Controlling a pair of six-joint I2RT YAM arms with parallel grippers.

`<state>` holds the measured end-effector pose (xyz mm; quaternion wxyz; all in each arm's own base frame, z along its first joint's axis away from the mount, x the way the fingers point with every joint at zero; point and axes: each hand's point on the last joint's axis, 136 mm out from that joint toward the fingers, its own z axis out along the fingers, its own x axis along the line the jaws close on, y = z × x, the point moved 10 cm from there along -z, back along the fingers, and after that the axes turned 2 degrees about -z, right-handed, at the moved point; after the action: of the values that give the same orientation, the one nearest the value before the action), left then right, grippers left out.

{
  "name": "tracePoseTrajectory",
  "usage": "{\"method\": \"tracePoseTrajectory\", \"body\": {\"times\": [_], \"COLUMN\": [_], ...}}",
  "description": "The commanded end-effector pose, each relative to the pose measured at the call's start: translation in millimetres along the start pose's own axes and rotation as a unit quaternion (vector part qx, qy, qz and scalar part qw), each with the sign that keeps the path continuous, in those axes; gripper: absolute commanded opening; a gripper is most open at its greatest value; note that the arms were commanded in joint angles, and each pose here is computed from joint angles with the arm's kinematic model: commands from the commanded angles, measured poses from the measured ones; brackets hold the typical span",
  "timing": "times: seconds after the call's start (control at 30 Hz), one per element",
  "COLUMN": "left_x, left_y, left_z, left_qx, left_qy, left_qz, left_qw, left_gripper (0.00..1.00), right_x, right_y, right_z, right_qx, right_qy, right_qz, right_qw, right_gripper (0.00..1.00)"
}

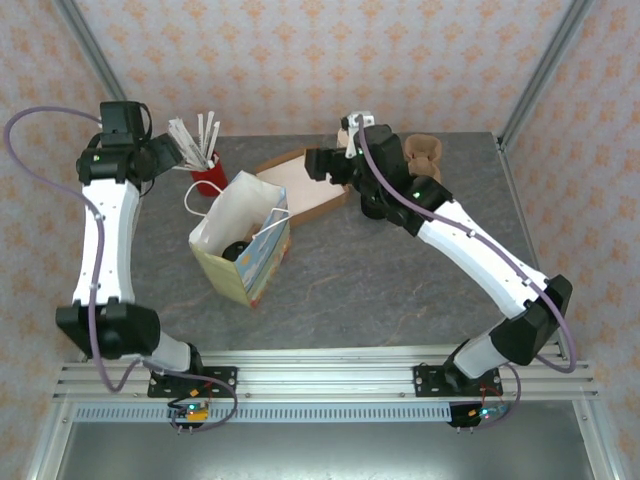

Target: Pack the takeout coffee

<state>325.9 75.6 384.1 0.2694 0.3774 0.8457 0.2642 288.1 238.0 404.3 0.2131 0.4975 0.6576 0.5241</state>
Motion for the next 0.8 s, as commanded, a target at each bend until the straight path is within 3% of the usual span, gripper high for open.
{"method": "tracePoseTrajectory", "body": {"times": [0.0,0.23,0.5,0.77], "left_x": [11.5,20.9,14.4,14.1], "left_y": [12.5,19.5,24.2,18.0], "left_z": [34.8,109.8,141.7,157.4], "left_qx": [0.017,0.08,0.109,0.134], "left_qy": [-0.018,-0.031,-0.052,-0.059], "left_qz": [-0.067,-0.098,-0.087,-0.088], "left_qw": [0.997,0.992,0.989,0.985], "left_gripper": [0.73,0.71,0.7,0.41], "right_x": [-5.0,-11.0,-7.5,-5.1], "right_y": [-2.5,-18.2,-25.2,-30.0], "right_z": [-12.2,-8.1,9.5,24.9], "right_qx": [-0.012,0.006,0.032,0.052], "right_qy": [-0.006,-0.018,-0.009,-0.005], "right_qz": [-0.02,-0.034,-0.041,-0.045], "right_qw": [1.0,0.999,0.999,0.998], "right_gripper": [0.9,0.9,0.9,0.9]}}
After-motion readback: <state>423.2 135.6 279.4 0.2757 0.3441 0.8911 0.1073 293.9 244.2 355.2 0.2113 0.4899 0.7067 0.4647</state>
